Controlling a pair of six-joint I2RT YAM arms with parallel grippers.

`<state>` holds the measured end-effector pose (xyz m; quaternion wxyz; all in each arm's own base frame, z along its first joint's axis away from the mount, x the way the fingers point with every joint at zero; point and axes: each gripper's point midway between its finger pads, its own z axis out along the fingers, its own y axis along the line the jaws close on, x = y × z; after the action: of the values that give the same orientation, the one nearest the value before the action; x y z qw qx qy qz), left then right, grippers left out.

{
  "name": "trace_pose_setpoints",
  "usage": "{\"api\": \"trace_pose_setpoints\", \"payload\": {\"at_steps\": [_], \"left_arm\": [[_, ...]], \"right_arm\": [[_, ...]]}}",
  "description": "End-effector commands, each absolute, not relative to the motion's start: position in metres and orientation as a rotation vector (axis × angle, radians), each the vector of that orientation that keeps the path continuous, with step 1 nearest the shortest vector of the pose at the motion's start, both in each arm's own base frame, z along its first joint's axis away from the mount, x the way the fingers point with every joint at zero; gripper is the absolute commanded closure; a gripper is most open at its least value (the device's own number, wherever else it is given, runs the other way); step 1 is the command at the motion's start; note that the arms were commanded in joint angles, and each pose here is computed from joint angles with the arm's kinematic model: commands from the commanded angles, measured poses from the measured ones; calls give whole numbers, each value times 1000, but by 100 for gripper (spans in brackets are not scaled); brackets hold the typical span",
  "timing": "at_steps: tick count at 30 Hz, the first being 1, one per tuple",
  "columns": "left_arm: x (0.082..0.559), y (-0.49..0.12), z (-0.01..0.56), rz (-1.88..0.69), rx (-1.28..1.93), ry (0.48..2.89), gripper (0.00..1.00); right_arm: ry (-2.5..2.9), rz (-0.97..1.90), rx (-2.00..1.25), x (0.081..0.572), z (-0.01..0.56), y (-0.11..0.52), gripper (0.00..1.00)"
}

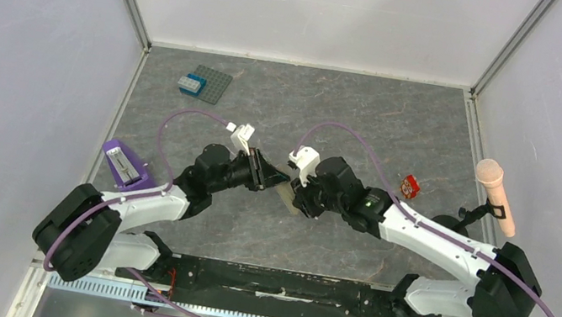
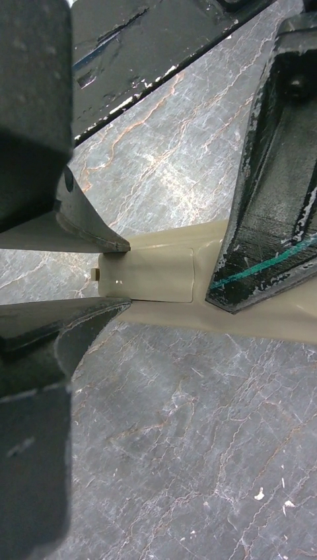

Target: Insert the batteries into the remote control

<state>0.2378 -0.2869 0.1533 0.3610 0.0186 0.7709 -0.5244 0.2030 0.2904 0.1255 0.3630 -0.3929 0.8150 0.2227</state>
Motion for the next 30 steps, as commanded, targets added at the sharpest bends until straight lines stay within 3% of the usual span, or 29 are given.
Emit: {"api": "trace_pose_setpoints", "payload": {"at_steps": [1, 9, 16, 30], "left_arm": [[220, -305, 207, -1603, 79, 1850, 98], [215, -303, 216, -1651, 49, 1834, 98], [217, -299, 212, -1623, 8, 1847, 98], [223, -293, 215, -1625, -95, 1839, 98]], "right_arm": [[2031, 647, -1036, 206, 148, 311, 74], [2080, 649, -1070, 200, 150, 309, 60], [2102, 627, -1045, 202, 165, 307, 54], [2027, 714, -768, 215, 239, 301, 19]]}}
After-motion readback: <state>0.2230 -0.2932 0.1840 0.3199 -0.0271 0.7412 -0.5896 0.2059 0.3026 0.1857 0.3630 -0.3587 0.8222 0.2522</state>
